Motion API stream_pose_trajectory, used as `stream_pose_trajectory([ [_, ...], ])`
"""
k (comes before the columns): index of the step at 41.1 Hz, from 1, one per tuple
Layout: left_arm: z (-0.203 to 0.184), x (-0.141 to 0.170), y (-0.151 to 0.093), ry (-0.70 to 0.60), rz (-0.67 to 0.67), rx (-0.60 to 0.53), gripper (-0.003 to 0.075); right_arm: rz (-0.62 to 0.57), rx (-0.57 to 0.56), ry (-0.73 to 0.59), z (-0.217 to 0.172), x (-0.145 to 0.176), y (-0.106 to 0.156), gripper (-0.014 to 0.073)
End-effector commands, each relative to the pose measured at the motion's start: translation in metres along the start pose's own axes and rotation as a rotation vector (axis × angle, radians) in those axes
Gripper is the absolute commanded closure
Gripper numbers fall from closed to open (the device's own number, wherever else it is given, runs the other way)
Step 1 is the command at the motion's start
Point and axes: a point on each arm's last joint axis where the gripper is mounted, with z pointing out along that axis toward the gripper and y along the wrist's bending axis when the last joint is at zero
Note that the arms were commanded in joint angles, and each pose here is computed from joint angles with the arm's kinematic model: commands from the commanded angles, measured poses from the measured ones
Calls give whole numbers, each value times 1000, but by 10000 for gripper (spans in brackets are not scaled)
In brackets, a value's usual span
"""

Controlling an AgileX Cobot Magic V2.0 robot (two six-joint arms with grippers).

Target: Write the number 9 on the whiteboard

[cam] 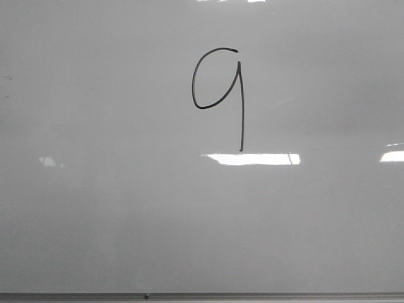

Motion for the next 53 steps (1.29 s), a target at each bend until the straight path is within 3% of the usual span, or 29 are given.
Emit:
stream_pose_trajectory([
  [1, -5, -12, 1, -88, 0, 0, 730, 0, 17, -82, -5, -10, -2, 664],
  [24, -6, -12, 1, -92, -5, 2, 739, 0, 17, -74, -5, -9, -2, 664],
  [29, -11, -6, 7, -112, -53, -49, 739, 0, 17, -74, -5, -9, -2, 664],
  [37, -8, 12, 11, -316, -43, -121, 739, 0, 17, -74, -5, -9, -2, 664],
  [53, 20, 98, 10, -564, -154, -245, 739, 0, 17, -74, -5, -9, -2, 664],
])
